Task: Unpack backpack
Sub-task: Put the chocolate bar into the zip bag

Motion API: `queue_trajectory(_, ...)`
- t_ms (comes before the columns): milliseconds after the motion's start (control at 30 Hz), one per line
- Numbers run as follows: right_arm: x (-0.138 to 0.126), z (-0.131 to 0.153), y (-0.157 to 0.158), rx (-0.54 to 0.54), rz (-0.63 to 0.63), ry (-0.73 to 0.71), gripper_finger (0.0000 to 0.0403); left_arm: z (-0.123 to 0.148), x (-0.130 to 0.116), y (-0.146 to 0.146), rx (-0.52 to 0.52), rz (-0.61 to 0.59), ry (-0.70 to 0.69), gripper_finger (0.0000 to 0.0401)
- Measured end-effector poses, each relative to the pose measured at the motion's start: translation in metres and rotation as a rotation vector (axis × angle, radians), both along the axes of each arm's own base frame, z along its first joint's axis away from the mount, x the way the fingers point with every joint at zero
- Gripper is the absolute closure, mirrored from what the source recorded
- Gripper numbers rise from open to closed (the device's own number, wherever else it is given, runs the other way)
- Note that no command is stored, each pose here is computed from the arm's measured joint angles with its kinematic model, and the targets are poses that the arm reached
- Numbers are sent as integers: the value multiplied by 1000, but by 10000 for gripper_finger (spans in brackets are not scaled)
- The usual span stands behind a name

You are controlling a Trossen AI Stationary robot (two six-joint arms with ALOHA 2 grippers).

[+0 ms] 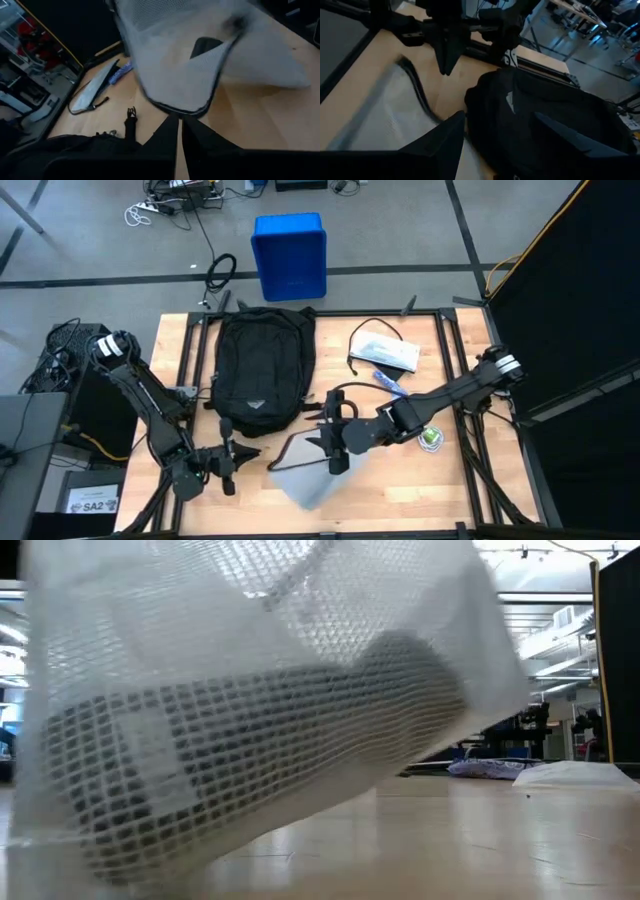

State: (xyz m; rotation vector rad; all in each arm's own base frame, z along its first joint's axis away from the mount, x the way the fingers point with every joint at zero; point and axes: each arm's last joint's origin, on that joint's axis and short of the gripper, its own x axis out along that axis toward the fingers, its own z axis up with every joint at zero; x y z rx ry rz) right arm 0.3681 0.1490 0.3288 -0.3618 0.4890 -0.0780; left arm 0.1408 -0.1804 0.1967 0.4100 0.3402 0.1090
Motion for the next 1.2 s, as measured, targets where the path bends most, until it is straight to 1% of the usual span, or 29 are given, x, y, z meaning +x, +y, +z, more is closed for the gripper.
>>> queue_trajectory(267, 2, -2, -3, -2, -7, 6, 190, -1, 6, 3, -108, 5, 27, 392)
queue_trajectory(433, 2, -2, -4, -2, -9, 6, 186, -1, 1, 4, -91, -8, 48, 366)
queue_trajectory(500, 2, -2, -4, -3, -10, 7, 186, 8, -2, 4, -91, -8, 27, 355)
queue_trajectory(567, 3, -2, -4, -4, -10, 7, 188, 22, -4, 2, -122, -4, -18, 345)
queue_trajectory(700, 3, -2, -4, -10, -7, 8, 196, 34, -1, -6, -75, -65, -43, 332)
queue_trajectory(800, 3, -2, -4, -10, -7, 8, 201, 32, 9, -9, -30, -91, -43, 321)
queue_trajectory(867, 3, -2, -4, -10, -7, 9, 203, 29, 15, -9, 11, -96, -36, 309)
queue_trajectory(900, 3, -2, -4, -10, -7, 9, 203, 30, 18, -9, 13, -96, -40, 301)
queue_trajectory(1067, 3, -2, -4, -1, -6, 10, 200, 32, 28, -7, -58, -146, -38, 252)
queue_trajectory(1200, 3, -3, -4, 0, -3, 13, 190, 29, 36, -3, -96, -148, -19, 215)
